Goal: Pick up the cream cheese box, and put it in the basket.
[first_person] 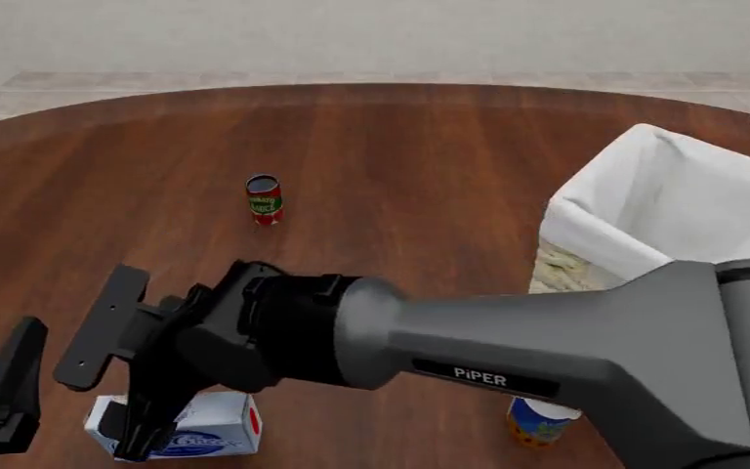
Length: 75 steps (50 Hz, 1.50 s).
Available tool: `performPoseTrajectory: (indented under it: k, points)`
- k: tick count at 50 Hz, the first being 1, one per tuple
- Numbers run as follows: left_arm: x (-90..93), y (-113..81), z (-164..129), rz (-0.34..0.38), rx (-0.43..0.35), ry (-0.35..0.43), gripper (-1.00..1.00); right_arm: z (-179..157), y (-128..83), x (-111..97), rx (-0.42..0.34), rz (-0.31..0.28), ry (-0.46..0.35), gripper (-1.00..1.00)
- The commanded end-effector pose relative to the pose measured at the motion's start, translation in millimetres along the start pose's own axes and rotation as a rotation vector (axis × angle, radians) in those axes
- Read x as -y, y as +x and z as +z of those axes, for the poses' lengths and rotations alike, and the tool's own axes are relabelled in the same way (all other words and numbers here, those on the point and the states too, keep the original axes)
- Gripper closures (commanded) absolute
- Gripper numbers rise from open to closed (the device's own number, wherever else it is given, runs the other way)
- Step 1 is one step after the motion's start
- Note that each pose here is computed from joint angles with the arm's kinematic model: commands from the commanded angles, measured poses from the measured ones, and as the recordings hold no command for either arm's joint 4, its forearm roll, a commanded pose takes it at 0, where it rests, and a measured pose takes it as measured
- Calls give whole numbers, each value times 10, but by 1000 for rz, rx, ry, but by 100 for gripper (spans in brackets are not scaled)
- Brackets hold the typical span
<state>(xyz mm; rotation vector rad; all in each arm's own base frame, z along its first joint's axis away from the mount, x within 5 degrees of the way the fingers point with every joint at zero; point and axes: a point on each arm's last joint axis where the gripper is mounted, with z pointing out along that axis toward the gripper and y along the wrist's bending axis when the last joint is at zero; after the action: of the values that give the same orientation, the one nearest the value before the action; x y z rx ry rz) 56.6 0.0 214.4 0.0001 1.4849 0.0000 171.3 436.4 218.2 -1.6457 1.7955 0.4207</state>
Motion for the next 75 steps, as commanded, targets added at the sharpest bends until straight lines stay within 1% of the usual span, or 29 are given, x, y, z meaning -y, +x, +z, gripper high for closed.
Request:
performPoseTrajectory:
  k: [1, 10, 19, 20, 22, 24, 26, 33, 39, 52, 61, 63, 65, 66, 69, 71, 75]
  points:
    - [0, 0, 0, 0, 0, 0, -100, 109, -10, -96, -11, 13, -17, -100]
    - [0, 0, 0, 0, 0, 0, -100, 193, 49, -189, -27, 18, -32, -100]
    - [0, 0, 0, 0, 0, 0, -100, 331, 131, -192, -50, 9, -35, -100]
    - [0, 0, 0, 0, 0, 0, -100, 362, 153, -189, -57, -1, -36, -100]
    - [0, 0, 0, 0, 0, 0, -100, 406, 177, -185, -66, -1, -37, -100]
    - [0, 0, 0, 0, 0, 0, -100, 476, 231, -180, -84, -20, -40, -100]
    - [0, 0, 0, 0, 0, 0, -100, 515, 248, -161, -87, -10, -37, -100]
    - [0, 0, 0, 0, 0, 0, -100, 665, 355, -164, -115, -4, -41, -100]
    - [0, 0, 0, 0, 0, 0, -100, 699, 367, -190, -117, 0, -44, -100]
    - [0, 0, 0, 0, 0, 0, -100, 854, 418, -135, -131, 7, -40, -100]
    - [0, 0, 0, 0, 0, 0, -100, 810, 406, -132, -119, 6, -36, -100]
    - [0, 0, 0, 0, 0, 0, -100, 792, 401, -163, -117, 5, -40, -100]
    - [0, 0, 0, 0, 0, 0, -100, 775, 390, -144, -109, 2, -36, -100]
    - [0, 0, 0, 0, 0, 0, -100, 759, 381, -131, -104, 1, -33, 100]
    - [0, 0, 0, 0, 0, 0, -100, 708, 366, -144, -91, -9, -32, 100]
    - [0, 0, 0, 0, 0, 0, -100, 689, 351, -70, -84, -2, -21, 100]
    - [0, 0, 0, 0, 0, 0, -100, 654, 362, -97, -85, -6, -24, 100]
